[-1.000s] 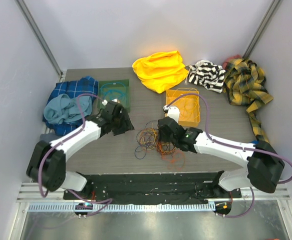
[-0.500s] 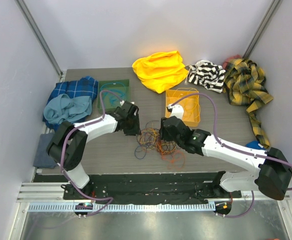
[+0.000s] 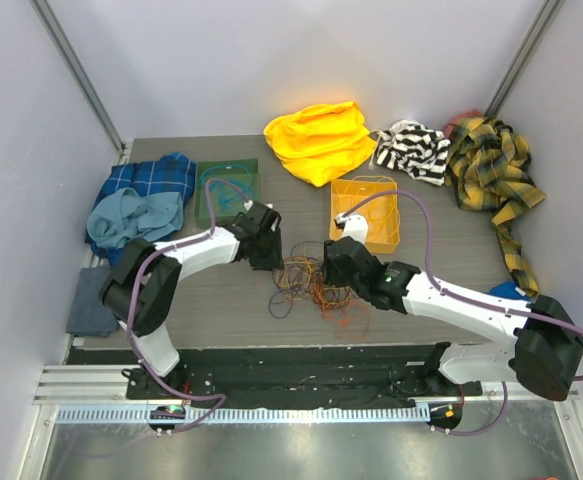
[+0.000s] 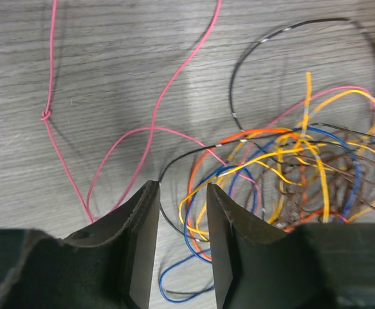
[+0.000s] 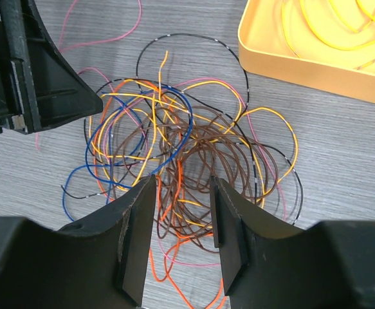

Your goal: Untangle the cables

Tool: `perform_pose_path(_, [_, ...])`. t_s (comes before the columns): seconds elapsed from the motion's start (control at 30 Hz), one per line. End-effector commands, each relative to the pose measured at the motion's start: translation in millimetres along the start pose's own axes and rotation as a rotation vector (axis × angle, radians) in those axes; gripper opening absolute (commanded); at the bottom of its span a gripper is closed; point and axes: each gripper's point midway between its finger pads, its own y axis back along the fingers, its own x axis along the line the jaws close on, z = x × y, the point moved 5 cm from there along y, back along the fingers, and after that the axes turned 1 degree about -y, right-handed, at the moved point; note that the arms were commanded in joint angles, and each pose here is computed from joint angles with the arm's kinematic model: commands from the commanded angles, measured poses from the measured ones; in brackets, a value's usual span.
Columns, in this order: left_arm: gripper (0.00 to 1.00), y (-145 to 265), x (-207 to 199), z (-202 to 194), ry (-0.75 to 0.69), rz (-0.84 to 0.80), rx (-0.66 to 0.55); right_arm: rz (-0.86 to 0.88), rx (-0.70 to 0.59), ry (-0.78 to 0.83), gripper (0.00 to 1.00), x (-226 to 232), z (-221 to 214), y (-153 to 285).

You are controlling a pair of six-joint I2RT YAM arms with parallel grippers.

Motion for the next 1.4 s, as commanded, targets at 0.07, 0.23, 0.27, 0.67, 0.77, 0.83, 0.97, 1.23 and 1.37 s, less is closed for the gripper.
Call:
perform_pose_path(0.07, [0.31, -9.4, -3.0, 4.1, -0.028, 0.001, 0.005, 0.006, -0.052, -0.022, 0.46, -3.7, 10.4, 6.0])
perform_pose_path(0.23, [0.09, -3.9, -3.4, 9.4, -0.039, 0.007, -0.023, 0.005, -0.05, -0.031, 0.47, -6.6, 8.9, 6.4])
perform_pose_path(0.27, [0.07, -0.5, -4.3, 11.7, -0.044, 0.007, -0.038, 0.004, -0.049, -0.028, 0.47, -7.1, 8.0, 6.1])
perform_pose_path(0.67, [0.0, 89.4, -22.3, 47.9, -0.067, -0.046, -0.248, 0.015, -0.051, -0.034, 0.46, -7.8, 8.2, 8.7])
perform_pose_path(0.77, [0.0, 135.1, -28.0, 63.2, -0.076, -0.072, -0.37, 0.028, -0.05, -0.038, 0.46, -5.9, 8.3, 8.9])
perform_pose_path(0.83, [0.0, 172.0, -33.6, 74.8, -0.077, -0.094, -0.466, 0.045, -0.053, -0.045, 0.46, -2.8, 10.3, 9.6])
perform_pose_path(0.97, [0.0, 227.0, -36.4, 88.4, -0.1, -0.101, -0.602, 0.091, -0.067, -0.068, 0.46, 3.4, 15.4, 15.1])
perform_pose_path(1.23, [0.0, 287.4, -38.5, 101.1, -0.163, -0.087, -0.755, 0.267, -0.111, -0.109, 0.47, 29.4, 34.4, 29.7])
perform_pose_path(1.37, [0.04, 248.1, -46.3, 83.6, -0.237, -0.141, -0.587, 0.251, -0.087, -0.089, 0.47, 34.1, 32.7, 28.4])
